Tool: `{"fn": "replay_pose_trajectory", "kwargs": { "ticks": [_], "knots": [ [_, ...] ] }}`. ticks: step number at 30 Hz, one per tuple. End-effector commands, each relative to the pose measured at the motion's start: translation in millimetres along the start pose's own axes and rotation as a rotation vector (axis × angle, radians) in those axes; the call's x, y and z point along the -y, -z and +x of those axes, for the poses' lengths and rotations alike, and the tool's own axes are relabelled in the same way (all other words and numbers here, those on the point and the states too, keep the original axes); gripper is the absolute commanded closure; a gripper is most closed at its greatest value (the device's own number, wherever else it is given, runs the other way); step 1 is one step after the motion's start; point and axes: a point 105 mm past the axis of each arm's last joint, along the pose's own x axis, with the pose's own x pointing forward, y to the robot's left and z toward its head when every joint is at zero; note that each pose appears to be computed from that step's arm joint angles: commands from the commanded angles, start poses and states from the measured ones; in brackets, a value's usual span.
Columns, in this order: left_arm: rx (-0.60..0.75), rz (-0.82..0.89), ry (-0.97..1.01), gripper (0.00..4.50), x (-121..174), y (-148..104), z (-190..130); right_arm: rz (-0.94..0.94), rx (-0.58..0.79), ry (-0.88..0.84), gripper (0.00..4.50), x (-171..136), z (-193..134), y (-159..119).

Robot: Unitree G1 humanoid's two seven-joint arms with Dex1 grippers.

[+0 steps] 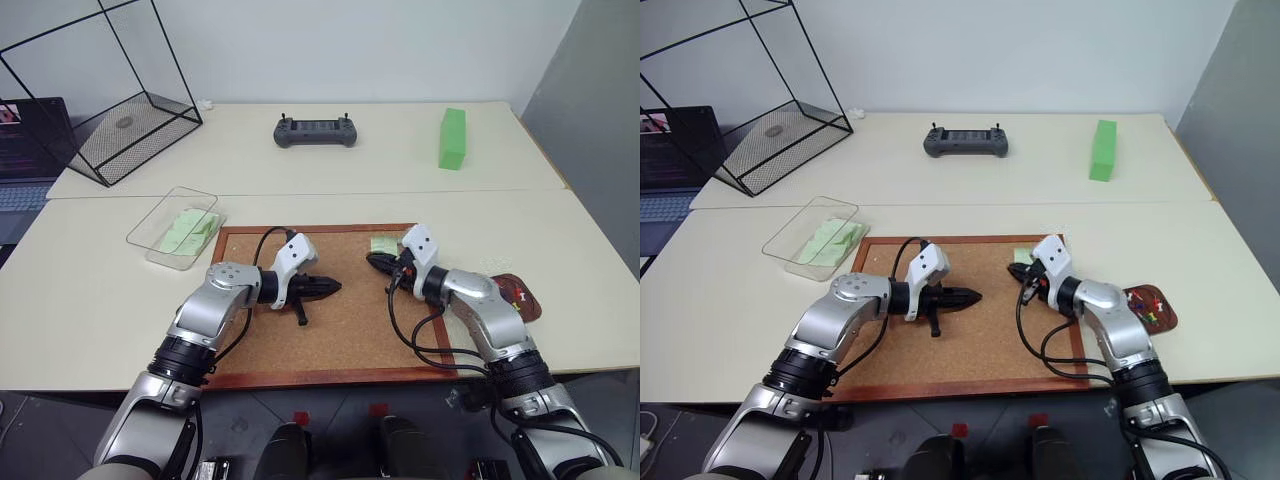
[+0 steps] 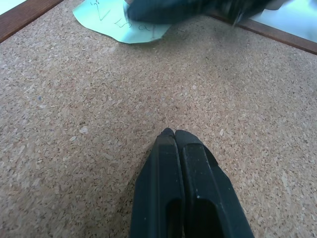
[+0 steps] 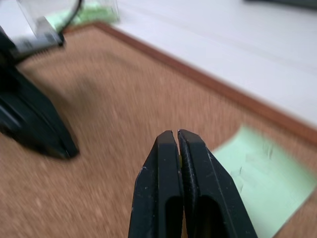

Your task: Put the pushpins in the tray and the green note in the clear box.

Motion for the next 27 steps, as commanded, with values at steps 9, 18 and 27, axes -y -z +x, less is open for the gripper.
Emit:
{"fn": "replay_pose_trajectory", "kwargs": {
  "ticks": [9, 18, 27],
  "knots": [
    [-0.038, 0.007, -0.015, 4.5, -0.9, 10.6, 3.3, -0.067, 0.081, 0.019, 4.48, 4.7, -9.9, -40.4],
    [-0.036, 0.009, -0.022, 4.5, -1.7, 10.5, 1.0, -0.043, 0.034, 0.117, 4.48, 23.9, -41.5, -31.9],
    [-0.037, 0.011, -0.011, 4.5, 2.1, 13.3, 3.4, 0.058, -0.087, 0.372, 4.48, 44.6, -128.8, -11.9]
  ]
}}
